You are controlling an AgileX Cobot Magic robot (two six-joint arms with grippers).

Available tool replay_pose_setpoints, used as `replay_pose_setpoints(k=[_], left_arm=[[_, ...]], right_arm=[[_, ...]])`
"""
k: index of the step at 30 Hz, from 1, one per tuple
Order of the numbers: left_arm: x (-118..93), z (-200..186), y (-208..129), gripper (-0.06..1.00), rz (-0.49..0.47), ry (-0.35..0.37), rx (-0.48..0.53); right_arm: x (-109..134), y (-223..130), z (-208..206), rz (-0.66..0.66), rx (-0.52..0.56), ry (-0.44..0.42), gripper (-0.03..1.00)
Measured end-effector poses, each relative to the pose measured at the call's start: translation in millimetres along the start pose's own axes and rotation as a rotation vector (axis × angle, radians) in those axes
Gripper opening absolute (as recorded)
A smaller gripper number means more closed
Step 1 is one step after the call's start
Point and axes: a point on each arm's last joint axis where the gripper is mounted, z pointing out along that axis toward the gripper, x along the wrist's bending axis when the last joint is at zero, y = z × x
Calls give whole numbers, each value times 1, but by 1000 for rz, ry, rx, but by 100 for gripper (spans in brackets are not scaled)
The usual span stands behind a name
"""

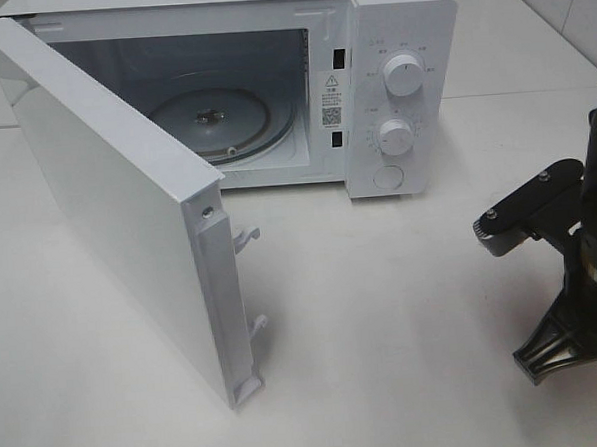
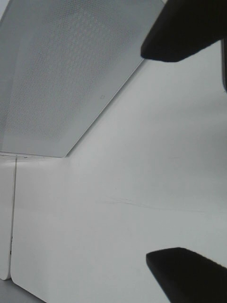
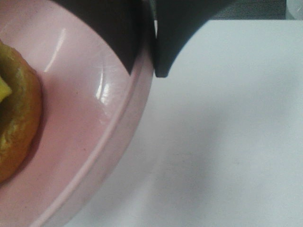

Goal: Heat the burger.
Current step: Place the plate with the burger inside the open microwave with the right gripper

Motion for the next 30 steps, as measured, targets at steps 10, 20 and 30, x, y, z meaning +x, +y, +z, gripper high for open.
replay_pose_setpoints(k=[10, 20, 30], left_arm=[[0, 0, 0, 99, 0, 0, 0], [0, 0, 0, 99, 0, 0, 0], [0, 0, 0, 99, 0, 0, 0]], right_arm=[[11, -10, -18, -86, -52, -13, 3], [24, -19, -27, -172, -70, -38, 3], [39, -26, -36, -279, -121, -34, 3]])
